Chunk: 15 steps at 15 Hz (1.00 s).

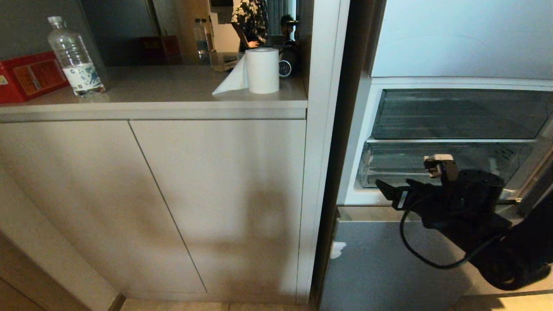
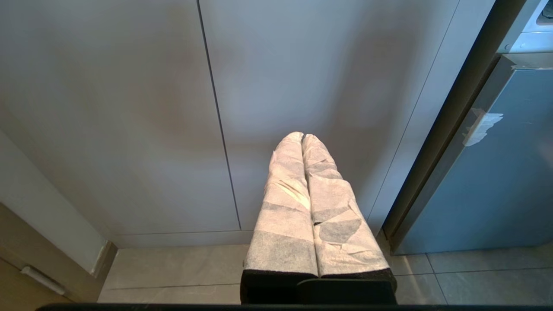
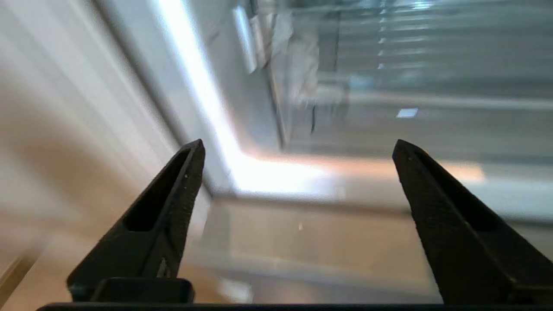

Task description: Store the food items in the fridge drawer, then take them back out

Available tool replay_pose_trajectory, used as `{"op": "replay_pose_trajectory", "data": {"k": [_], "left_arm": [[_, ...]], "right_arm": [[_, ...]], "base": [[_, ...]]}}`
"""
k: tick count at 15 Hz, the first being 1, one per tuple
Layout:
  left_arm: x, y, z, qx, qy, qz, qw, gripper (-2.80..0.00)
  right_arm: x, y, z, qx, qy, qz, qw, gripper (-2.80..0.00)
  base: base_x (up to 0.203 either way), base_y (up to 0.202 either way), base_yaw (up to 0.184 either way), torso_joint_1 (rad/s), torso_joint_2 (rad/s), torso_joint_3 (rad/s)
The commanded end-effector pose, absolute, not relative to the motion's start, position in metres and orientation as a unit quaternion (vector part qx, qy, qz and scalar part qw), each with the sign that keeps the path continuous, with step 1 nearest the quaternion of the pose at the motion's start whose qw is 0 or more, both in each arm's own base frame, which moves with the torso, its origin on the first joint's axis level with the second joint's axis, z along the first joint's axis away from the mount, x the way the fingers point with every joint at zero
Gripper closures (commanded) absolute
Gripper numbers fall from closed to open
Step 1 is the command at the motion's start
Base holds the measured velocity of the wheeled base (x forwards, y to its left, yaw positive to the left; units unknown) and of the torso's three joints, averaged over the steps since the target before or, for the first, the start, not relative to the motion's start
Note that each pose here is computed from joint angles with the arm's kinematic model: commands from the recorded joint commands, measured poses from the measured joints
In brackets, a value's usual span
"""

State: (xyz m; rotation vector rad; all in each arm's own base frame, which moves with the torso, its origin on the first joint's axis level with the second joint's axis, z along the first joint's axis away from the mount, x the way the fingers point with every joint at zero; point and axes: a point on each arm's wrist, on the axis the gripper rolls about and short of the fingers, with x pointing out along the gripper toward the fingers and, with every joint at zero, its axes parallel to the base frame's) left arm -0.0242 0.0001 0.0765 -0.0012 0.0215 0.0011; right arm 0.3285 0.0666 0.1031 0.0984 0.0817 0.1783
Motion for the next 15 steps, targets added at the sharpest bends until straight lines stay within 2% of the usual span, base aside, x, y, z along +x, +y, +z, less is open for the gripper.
{"op": "replay_pose_trajectory", "data": {"k": [1,6,15], "left_arm": [[-0.024,0.000,0.076,-0.001,0.010,0.001,1.000,0.00],[-0.024,0.000,0.076,-0.001,0.010,0.001,1.000,0.00],[-0.024,0.000,0.076,-0.001,0.010,0.001,1.000,0.00]], "right_arm": [[0.361,0.080,0.074,0.047,0.050,0.068,0.995,-2.80],[0.383,0.088,0.076,0.052,0.018,0.031,0.998,-2.80],[0.372,0.090,0.105,0.059,-0.016,0.027,0.998,-2.80]], "base": [[0.000,0.000,0.000,0.000,0.00,0.000],[0.000,0.000,0.000,0.000,0.00,0.000],[0.000,0.000,0.000,0.000,0.00,0.000]]}}
